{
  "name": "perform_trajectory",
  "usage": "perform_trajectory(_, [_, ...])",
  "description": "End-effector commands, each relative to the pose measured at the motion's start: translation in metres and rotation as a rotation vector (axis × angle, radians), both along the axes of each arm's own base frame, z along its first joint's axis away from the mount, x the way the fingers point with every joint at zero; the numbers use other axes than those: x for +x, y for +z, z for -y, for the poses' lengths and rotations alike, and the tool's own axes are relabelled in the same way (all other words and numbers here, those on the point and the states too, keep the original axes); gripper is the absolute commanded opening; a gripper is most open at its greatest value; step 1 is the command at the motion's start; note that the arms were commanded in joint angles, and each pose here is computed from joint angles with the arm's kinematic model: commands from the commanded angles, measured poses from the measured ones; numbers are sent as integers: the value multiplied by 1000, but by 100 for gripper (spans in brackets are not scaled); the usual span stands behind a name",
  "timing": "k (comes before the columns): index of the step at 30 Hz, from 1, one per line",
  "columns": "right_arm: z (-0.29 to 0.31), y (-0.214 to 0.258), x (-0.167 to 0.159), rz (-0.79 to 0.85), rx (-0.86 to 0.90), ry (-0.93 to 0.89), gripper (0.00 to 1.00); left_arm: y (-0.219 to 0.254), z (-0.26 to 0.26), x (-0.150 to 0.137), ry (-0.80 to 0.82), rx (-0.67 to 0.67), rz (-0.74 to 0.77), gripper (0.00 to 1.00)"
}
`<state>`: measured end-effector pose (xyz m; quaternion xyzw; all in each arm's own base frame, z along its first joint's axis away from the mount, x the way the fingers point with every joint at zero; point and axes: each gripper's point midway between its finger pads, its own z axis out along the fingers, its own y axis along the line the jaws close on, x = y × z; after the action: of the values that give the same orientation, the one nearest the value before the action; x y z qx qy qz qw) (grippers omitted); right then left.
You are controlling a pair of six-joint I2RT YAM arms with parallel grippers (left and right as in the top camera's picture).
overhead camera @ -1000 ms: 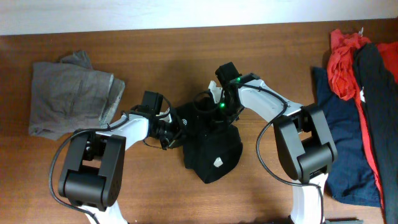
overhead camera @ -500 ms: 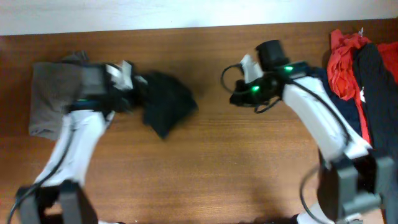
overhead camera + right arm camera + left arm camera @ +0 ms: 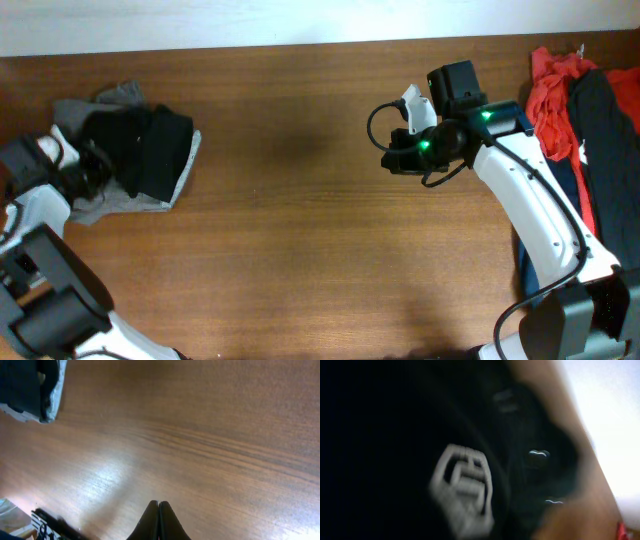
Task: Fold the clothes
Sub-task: 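Carry the bundle left with left gripper onto the grey garment, then release the shirt and withdraw the left gripper from the stack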
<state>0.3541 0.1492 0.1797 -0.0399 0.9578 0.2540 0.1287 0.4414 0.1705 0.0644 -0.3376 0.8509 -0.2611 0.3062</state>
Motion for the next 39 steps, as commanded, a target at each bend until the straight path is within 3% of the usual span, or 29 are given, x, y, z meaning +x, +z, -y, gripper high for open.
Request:
perform_trajectory(1, [4,-2,-2,-2,-38,9,4,-25,-12,-21,53,-87,-88,79])
perform_trajectory(2, [4,-3,-3,0,-41,18,4,-23,-15,-25,62,-98,-87,97])
perform_trajectory(6, [5,-3,-3,5,-46,32,4,9,-25,-38,73,-166,-27,99])
perform_trajectory(10, [5,-2,-3,9,-45,31,4,74,-27,-48,26,-159,128,99])
perform_trajectory(13, [5,6,-3,35,-39,31,4,193,-3,-58,-127,12,406,99])
perform_trajectory(15, [5,21,-2,83,-34,39,4,241,23,-70,-221,136,491,99])
perform_trajectory(18, [5,57,-3,192,-19,45,9,278,64,-99,-325,377,457,99])
perform_trajectory(21, [7,94,-10,308,2,42,15,288,103,-125,-443,529,397,99])
perform_trajectory(26, [22,154,-37,510,-15,2,43,279,158,-172,-614,736,240,99])
perform_trajectory(27, [26,163,-42,540,-23,-10,54,277,164,-177,-633,761,226,99])
perform_trajectory(28, [30,174,-51,581,-25,-20,99,277,172,-184,-663,792,216,99])
perform_trajectory(34, [33,196,-69,651,-9,-24,99,284,210,-190,-788,751,319,99])
perform_trajectory(39, [33,192,-67,637,-12,-23,99,281,211,-192,-795,743,303,99])
